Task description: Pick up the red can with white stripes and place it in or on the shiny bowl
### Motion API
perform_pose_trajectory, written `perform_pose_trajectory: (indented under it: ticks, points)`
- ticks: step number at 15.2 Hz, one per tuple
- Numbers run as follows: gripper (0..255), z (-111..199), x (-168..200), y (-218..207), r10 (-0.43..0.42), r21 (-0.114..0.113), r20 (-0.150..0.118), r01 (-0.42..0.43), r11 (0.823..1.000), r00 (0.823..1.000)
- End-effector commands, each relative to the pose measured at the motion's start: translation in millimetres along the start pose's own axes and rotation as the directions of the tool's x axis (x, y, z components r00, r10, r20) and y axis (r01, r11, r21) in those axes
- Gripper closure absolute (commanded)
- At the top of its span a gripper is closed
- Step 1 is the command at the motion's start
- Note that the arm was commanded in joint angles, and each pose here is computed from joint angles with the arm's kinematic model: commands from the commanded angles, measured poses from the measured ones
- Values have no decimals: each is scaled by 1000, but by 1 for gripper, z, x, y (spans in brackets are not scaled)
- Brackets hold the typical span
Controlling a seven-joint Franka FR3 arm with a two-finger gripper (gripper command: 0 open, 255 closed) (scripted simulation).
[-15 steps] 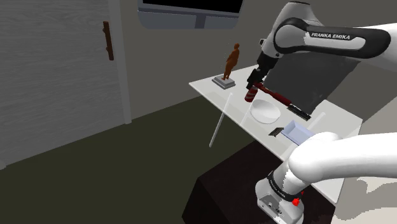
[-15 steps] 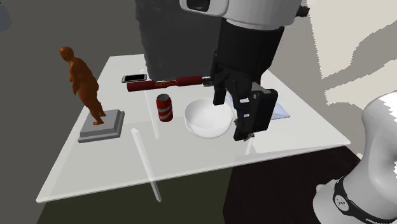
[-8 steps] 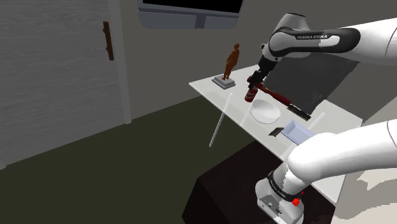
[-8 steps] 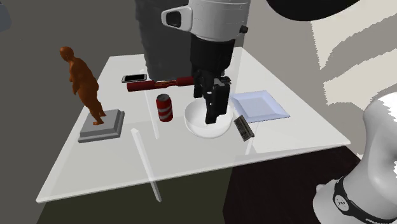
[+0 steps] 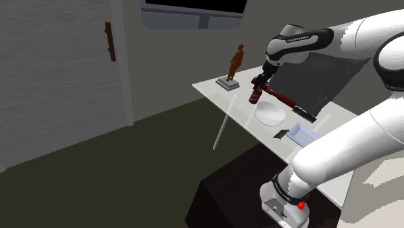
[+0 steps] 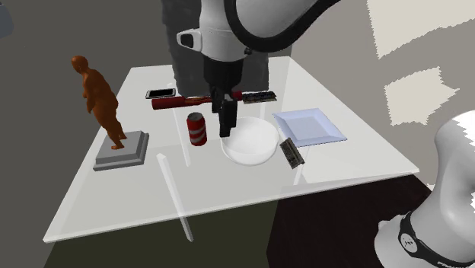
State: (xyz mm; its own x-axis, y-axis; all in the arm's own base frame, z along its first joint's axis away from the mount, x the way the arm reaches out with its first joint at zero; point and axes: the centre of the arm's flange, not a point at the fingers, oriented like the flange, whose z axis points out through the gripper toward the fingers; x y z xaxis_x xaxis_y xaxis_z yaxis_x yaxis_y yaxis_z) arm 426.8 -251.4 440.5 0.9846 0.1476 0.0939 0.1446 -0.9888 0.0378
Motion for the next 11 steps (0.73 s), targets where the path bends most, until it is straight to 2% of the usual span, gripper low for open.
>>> perform_pose_trajectory:
  ticks: [1,11]
  points:
    - [0,12,4,20,1,-2,-5,-1,1000,1000]
    - [0,73,27,134,14,-5,-27,-14,1000,1000]
